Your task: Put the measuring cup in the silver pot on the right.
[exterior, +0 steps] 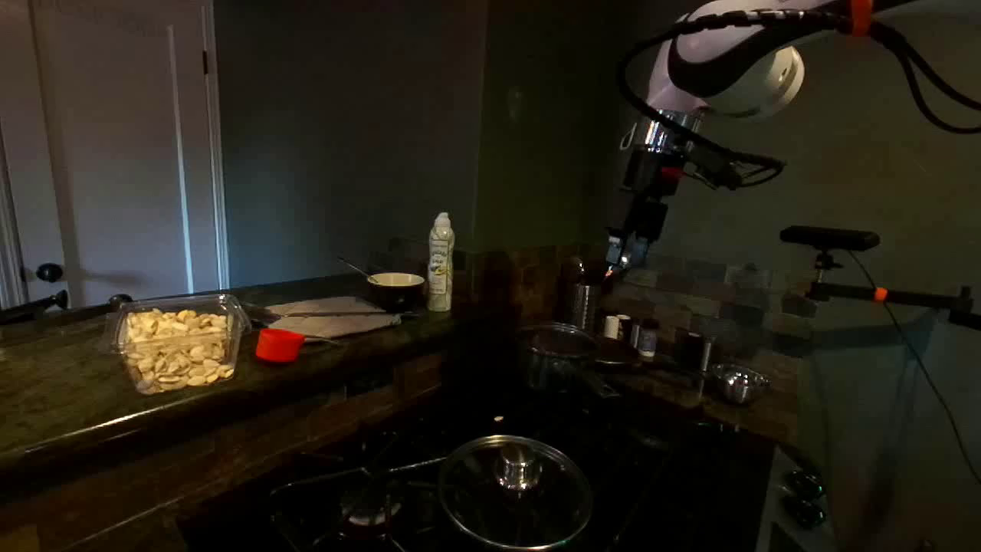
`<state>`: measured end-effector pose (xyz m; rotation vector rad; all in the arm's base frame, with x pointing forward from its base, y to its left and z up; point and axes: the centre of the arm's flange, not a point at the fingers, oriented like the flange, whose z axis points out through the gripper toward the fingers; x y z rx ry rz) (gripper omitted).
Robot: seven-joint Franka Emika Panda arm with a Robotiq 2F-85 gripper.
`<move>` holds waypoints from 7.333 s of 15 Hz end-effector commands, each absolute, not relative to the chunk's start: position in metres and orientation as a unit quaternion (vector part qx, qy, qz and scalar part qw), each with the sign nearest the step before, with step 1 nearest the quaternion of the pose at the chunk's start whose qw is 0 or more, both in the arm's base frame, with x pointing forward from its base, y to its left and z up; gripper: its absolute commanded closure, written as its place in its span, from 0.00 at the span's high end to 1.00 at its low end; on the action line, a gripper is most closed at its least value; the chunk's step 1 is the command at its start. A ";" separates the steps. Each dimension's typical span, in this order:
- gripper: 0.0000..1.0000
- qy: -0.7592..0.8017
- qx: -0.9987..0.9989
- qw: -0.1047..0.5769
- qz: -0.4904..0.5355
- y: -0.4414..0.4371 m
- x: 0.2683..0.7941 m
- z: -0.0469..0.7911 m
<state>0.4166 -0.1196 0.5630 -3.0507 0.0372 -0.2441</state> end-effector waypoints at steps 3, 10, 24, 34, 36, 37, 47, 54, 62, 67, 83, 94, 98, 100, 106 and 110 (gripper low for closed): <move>1.00 0.012 -0.996 0.040 -0.080 -0.120 0.417 0.563; 1.00 -0.085 -0.983 0.036 -0.156 -0.068 0.464 0.568; 1.00 -0.353 -0.907 0.086 -0.213 0.065 0.594 0.551; 1.00 -0.434 -0.869 0.094 -0.221 0.154 0.648 0.513; 1.00 -0.462 -0.855 0.080 -0.221 0.178 0.661 0.497; 1.00 -0.476 -0.847 0.075 -0.224 0.187 0.666 0.492; 0.92 -0.525 -0.820 0.077 -0.216 0.212 0.706 0.448; 0.81 -0.526 -0.821 0.083 -0.204 0.216 0.717 0.435; 0.18 -0.531 -0.822 0.083 -0.190 0.217 0.721 0.426; 0.00 -0.530 -0.823 0.076 -0.190 0.213 0.722 0.434; 0.01 -0.366 -0.921 0.119 -0.053 0.149 0.595 0.523; 0.05 -0.216 -0.974 0.067 -0.032 0.053 0.569 0.480; 0.01 -0.220 -0.975 -0.043 -0.003 0.015 0.579 0.460; 0.01 -0.237 -0.966 -0.099 0.019 -0.021 0.576 0.453; 0.01 -0.214 -0.955 -0.198 0.050 -0.114 0.569 0.454; 0.01 -0.195 -0.963 -0.185 0.032 -0.122 0.582 0.420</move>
